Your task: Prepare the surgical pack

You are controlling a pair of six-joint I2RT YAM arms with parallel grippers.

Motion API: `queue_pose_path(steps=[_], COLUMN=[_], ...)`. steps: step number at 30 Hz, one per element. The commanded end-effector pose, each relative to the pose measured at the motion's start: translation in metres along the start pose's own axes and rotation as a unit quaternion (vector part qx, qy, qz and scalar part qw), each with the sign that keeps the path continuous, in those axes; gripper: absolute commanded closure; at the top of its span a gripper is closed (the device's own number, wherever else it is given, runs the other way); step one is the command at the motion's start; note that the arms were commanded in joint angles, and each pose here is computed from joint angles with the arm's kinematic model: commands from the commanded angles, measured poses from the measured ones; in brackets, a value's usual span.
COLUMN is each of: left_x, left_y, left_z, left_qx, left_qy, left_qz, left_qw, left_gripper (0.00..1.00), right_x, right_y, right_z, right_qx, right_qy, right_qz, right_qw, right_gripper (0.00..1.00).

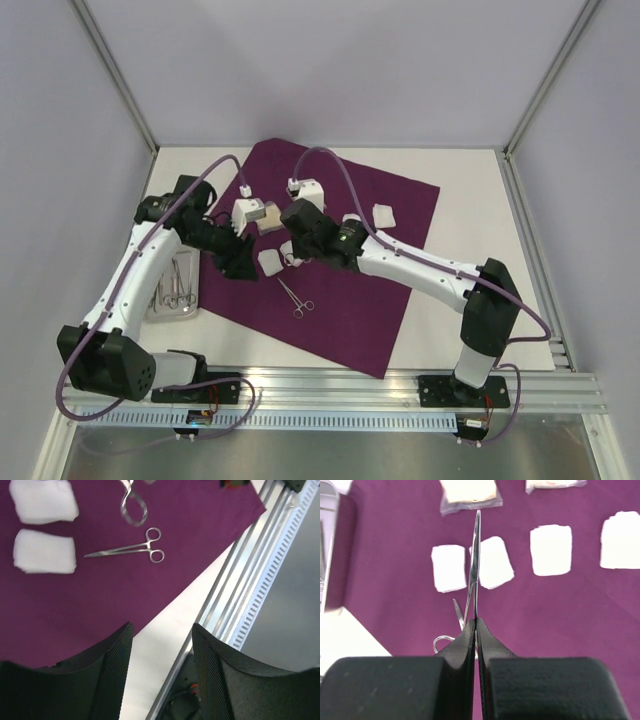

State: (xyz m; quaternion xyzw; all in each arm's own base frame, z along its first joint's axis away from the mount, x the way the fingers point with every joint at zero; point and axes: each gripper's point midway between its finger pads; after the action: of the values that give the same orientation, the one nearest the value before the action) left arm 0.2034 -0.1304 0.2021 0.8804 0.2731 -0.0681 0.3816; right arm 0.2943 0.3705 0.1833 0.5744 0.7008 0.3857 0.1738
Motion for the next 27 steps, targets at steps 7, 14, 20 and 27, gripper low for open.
queue_pose_path(steps=[7,14,20,27], left_x=[-0.007,0.006,0.008,0.008], left_y=[0.056,0.063,0.067,0.069], left_z=[0.022,0.036,0.040,0.043], left_qx=[-0.082,-0.080,-0.079,-0.079], left_qy=[-0.045,-0.043,-0.052,-0.056], left_qz=[-0.025,-0.031,-0.034,-0.036], left_qw=[0.995,0.995,0.995,0.995], left_gripper=[0.38,0.38,0.41,0.59], right_x=[0.036,0.042,0.048,0.050], right_y=[0.034,0.031,0.036,0.036], right_z=[-0.026,-0.030,-0.033,-0.030], right_qx=[-0.045,-0.037,-0.043,-0.042], right_qy=[0.085,0.108,0.124,0.125], right_qz=[0.074,0.084,0.093,0.093], right_qw=[0.993,0.990,0.987,0.987], right_gripper=[0.99,0.99,0.99,0.99])
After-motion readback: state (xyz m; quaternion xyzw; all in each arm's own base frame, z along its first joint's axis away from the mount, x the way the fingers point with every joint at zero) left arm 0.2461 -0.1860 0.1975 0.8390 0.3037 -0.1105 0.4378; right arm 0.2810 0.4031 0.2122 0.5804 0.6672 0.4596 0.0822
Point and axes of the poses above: each gripper's point midway between its finger pads, its own z axis out along the fingers, its own x axis along the line the jaws close on, y = z × x, and after that the axes turned 3 degrees about z, right-handed
